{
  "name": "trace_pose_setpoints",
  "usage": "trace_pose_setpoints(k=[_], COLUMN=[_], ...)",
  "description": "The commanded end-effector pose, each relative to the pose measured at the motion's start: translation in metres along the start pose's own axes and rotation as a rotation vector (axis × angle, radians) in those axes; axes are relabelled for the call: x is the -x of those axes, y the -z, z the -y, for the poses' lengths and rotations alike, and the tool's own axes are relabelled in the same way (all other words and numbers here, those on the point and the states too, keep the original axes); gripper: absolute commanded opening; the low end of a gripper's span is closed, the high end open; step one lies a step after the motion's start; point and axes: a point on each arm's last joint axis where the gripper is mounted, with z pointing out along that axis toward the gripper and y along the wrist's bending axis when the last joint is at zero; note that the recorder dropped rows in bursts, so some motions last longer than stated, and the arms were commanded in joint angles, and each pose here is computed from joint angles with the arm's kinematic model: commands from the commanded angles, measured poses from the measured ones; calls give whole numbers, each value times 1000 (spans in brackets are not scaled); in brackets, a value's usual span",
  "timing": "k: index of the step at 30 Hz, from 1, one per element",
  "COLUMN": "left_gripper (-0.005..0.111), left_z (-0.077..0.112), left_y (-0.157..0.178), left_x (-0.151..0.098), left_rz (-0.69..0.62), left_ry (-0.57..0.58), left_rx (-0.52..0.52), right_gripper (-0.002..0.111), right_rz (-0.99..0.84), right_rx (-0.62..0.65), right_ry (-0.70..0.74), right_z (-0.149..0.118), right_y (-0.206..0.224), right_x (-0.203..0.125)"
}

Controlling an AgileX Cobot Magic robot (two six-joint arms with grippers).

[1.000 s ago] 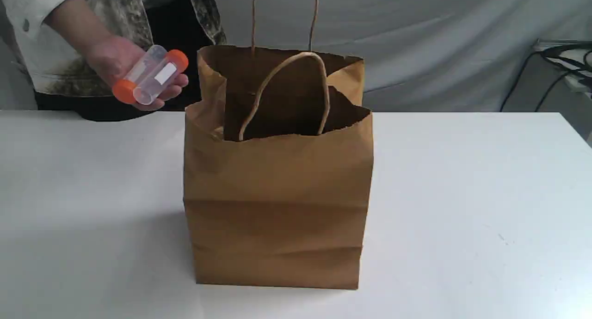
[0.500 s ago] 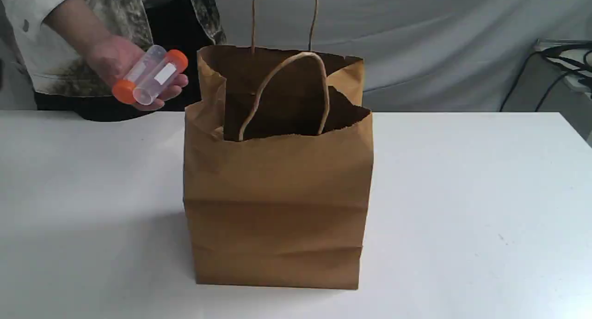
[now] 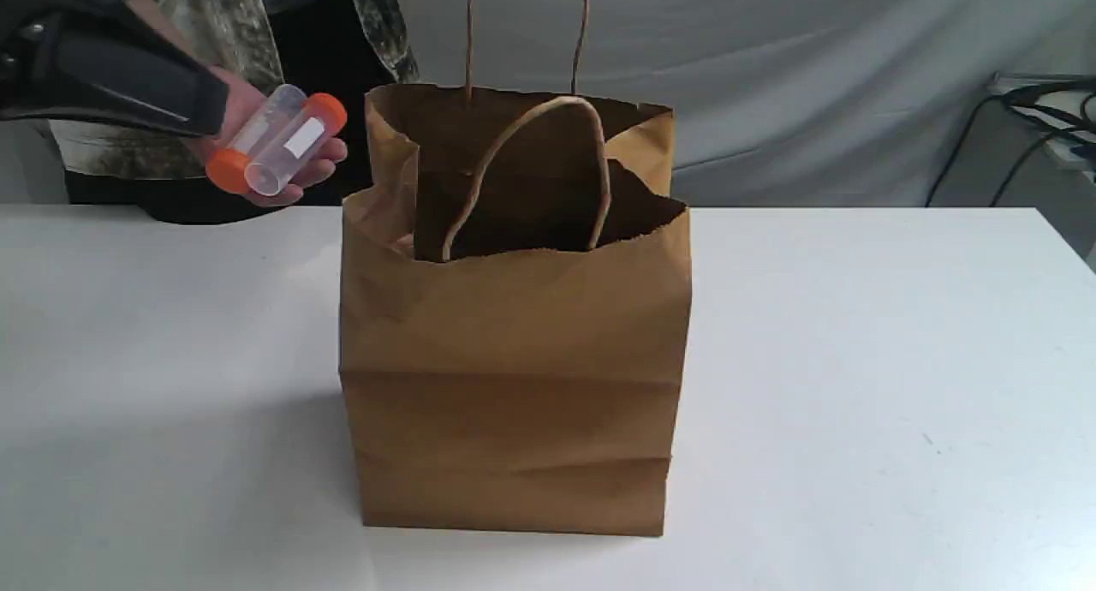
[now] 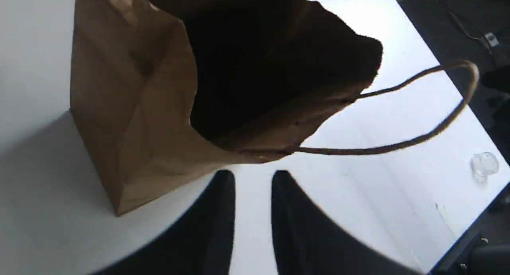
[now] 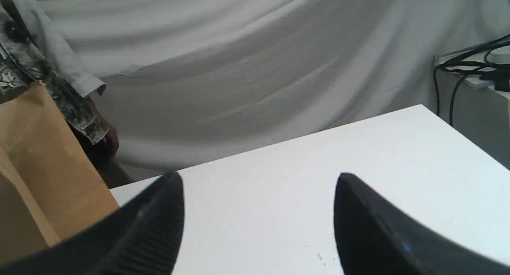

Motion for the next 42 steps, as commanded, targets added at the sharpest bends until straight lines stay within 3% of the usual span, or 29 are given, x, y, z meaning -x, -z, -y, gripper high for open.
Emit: trace_pose_setpoints(k=[1, 7, 19, 23, 31, 35, 42], left_gripper=[32, 61, 63, 63, 63, 63, 63], left_z=[-6, -22, -51, -60, -62, -65, -81], left_y=[-14, -37, -78, -92, -99, -111, -137], left_x=[15, 42, 97, 106, 131, 132, 125], left_rz=[-21, -28, 2, -10, 36, 37, -43], left_ry=[58, 90, 104, -68, -609, -677, -687], left_rx=[-38, -44, -54, -63, 26, -16, -3], right_gripper=[55, 55, 55, 55, 55, 55, 55], right_rz=[2, 2, -22, -22, -31, -35, -35], right_rx=[-4, -4, -11, -11, -13, -14, -14], right_ry=[0, 0, 0, 0, 0, 0, 0], right_z=[1, 1, 1, 1, 1, 1, 1], right_y=[0, 0, 0, 0, 0, 0, 0], right_x=[-1, -1, -3, -3, -4, -4, -4])
